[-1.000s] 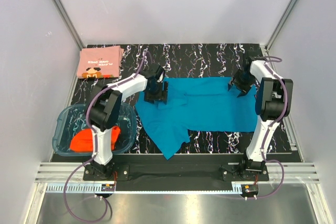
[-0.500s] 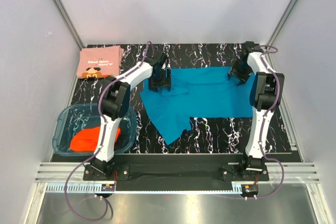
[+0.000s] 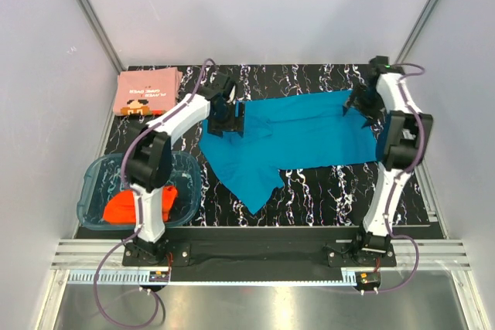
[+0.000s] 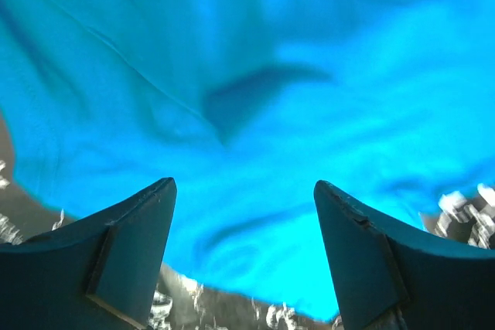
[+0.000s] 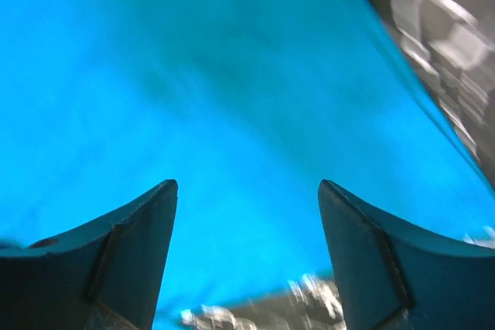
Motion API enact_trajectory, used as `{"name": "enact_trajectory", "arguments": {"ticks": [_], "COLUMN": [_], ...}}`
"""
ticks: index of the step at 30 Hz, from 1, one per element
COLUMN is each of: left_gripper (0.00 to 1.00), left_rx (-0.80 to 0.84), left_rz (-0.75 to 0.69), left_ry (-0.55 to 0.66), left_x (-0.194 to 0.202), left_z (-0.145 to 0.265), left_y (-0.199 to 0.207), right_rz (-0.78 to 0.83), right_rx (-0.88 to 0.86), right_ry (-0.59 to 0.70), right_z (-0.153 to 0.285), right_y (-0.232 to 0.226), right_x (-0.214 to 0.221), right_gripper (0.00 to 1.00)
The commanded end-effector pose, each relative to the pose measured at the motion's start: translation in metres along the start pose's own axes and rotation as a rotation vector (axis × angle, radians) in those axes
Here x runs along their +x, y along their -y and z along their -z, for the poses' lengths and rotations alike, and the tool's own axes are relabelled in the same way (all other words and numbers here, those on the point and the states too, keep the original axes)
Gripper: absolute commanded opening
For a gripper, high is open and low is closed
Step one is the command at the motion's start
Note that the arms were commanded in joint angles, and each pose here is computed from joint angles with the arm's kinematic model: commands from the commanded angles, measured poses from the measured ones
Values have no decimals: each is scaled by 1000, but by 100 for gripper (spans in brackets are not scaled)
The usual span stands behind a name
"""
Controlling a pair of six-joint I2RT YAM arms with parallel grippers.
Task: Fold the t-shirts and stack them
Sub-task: Fold the tshirt
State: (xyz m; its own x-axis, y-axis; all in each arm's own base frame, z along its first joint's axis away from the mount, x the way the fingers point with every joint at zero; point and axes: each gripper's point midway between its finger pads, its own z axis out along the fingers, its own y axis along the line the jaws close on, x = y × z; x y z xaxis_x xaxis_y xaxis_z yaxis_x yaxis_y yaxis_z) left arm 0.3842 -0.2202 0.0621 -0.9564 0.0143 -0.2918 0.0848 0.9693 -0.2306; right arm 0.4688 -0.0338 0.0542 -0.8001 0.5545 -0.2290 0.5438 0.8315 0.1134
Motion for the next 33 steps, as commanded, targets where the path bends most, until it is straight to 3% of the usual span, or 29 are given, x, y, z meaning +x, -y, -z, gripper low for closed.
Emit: {"name": "enact_trajectory", "arguments": {"ticks": [1, 7, 11, 17, 24, 33], "left_gripper": [79, 73, 62, 58, 58, 60], "left_rx": [80, 199, 258, 306, 255, 215], "left_rz": [-119, -188, -262, -368, -425, -500], "left_ry": [154, 100, 23, -35, -26, -38], "left_x": [-20, 20, 71, 135, 149, 178], "left_z": [70, 77, 73, 71, 85, 87], "left_y": [25, 46, 56, 69, 60, 59], "right_rz": [-149, -303, -387, -415, -436, -472], "right_rx": [-51, -27, -18, -77, -80, -74], "right_ry": [89, 47, 45, 49, 7, -7], "right_z": [77, 68, 55, 32, 5, -13], "right_y": [45, 105, 147, 156, 163, 168], "right_x": [-15, 18, 36, 35, 50, 58], "right_gripper": [82, 75, 57, 53, 53, 43]}}
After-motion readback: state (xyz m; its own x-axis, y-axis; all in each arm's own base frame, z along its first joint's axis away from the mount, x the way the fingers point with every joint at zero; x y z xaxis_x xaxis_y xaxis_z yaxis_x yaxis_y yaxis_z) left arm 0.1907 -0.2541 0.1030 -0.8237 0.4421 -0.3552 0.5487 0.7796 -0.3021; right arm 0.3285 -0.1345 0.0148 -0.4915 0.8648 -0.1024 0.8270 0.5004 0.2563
